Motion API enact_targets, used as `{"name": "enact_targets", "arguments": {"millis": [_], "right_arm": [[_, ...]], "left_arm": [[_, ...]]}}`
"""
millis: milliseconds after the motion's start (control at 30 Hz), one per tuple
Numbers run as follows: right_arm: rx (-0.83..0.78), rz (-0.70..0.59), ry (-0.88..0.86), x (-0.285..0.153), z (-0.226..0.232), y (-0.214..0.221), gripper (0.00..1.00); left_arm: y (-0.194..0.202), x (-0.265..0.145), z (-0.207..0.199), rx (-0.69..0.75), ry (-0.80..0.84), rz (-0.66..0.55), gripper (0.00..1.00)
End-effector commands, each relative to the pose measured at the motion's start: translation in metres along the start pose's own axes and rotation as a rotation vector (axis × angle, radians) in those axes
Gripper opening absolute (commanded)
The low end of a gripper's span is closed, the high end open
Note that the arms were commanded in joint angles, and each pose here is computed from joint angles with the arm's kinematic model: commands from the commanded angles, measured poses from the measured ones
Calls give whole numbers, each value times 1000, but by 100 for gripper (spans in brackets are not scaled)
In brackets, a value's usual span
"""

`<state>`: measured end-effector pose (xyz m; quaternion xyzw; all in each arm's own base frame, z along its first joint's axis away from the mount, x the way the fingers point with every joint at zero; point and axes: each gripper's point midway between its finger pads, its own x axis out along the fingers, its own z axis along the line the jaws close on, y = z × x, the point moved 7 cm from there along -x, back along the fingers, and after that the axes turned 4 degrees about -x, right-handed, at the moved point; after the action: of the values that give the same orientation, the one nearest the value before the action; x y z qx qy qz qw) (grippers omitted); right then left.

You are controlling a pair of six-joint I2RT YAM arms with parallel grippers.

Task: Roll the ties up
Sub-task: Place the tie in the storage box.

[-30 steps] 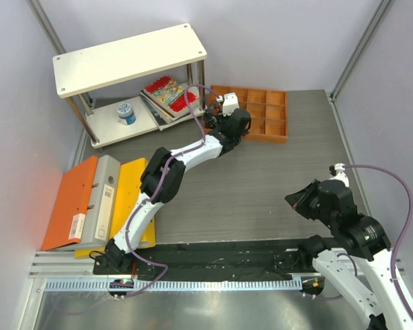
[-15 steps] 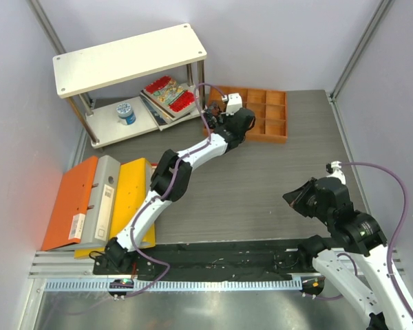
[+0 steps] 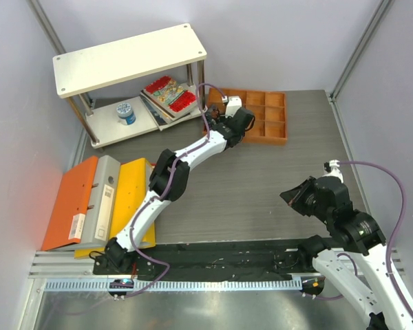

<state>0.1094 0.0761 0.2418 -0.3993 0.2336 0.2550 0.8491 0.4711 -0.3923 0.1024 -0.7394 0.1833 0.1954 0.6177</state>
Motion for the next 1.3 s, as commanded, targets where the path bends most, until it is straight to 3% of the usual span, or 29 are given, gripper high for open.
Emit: {"name": "enact_targets", "arguments": {"millis": [0, 367, 500, 667, 833, 1267], "right_arm": [[13, -37, -61, -7, 7, -5, 2], [-3, -67, -79, -23, 17, -17, 2], [-15, -77, -89, -29, 23, -23, 2], [-35, -73, -90, -33, 26, -27, 3], [-57, -79, -95, -38, 29, -30, 4], [-74, -137, -215, -28, 28, -24, 12]], "left_arm": [[7, -19, 11, 103, -19, 120, 57], [-64, -70, 7, 68, 31, 29, 79], [-82, -93, 6, 53, 69, 26, 99], [-102, -136, 9, 37, 100, 10, 100], [-98, -181, 32, 25, 112, 31, 100], [-47, -300, 181, 79, -13, 160, 99]]}}
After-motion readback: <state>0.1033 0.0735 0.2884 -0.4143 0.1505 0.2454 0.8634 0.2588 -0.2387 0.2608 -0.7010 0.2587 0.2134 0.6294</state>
